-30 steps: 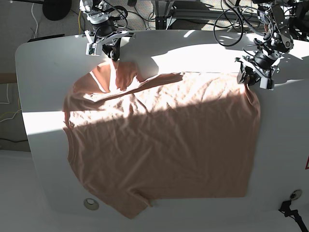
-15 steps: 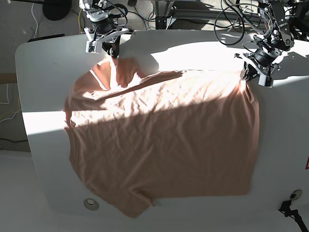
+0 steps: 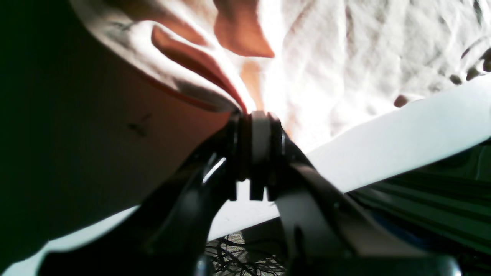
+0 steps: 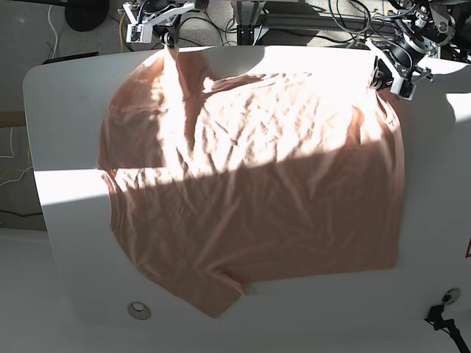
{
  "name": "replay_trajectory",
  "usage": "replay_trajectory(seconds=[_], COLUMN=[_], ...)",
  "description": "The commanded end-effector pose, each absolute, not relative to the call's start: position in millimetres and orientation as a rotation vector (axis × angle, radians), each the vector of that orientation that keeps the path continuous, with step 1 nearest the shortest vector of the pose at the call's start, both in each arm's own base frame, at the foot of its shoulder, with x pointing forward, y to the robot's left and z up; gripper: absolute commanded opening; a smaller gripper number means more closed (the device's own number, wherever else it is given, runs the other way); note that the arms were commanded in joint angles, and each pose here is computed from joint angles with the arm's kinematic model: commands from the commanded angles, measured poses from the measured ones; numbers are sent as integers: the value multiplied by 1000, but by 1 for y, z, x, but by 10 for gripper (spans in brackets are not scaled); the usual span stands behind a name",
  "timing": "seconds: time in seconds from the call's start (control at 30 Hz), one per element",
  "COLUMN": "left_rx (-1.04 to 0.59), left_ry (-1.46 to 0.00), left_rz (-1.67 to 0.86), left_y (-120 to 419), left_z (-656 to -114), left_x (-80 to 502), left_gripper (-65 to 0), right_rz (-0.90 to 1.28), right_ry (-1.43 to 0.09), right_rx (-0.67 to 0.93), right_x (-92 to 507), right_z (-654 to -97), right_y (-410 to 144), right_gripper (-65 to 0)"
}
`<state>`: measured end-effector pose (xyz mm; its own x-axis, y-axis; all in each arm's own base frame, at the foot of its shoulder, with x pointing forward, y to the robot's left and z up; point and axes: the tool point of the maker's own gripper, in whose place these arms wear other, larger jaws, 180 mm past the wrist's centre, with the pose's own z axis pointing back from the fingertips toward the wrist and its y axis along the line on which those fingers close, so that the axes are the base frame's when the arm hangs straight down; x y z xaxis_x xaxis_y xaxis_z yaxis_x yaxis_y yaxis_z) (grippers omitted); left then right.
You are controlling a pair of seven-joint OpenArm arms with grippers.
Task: Fold the T-shirt properly
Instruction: 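Pull both shoulders toward the hem, folding the shirt top over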
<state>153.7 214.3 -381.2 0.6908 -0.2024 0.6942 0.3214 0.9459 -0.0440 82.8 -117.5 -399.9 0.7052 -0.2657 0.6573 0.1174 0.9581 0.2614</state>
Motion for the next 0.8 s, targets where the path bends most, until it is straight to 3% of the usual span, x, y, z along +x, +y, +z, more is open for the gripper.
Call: replay_trajectory(seconds=[0.0,0.13,0.43,0.53,0.77], left_rx=[-169,-130,-106,-106,-67], left_ry=[-802,-834,-1072,-1112,-990], left_rz=[-323,-313,-284,-292,-290], left_y=[211,222,218,215,224], left_z=[-365,-355,-311,-301,-323], left_x=[159,165,242,256,272], left_gripper=[-650,-650,-650,-650,-650], right_rz=[-210,-220,-151,-125,-85], right_ry=[-803,-915,-1096,-1101,-1167], right_rx=[214,202,213,220,230], right_x=[86,99,165,186,240], right_z=[-387,-372,-349,-346,-328], right_y=[-117,-123,-130,-129,-127], right_gripper=[-650,-650,-650,-650,-650])
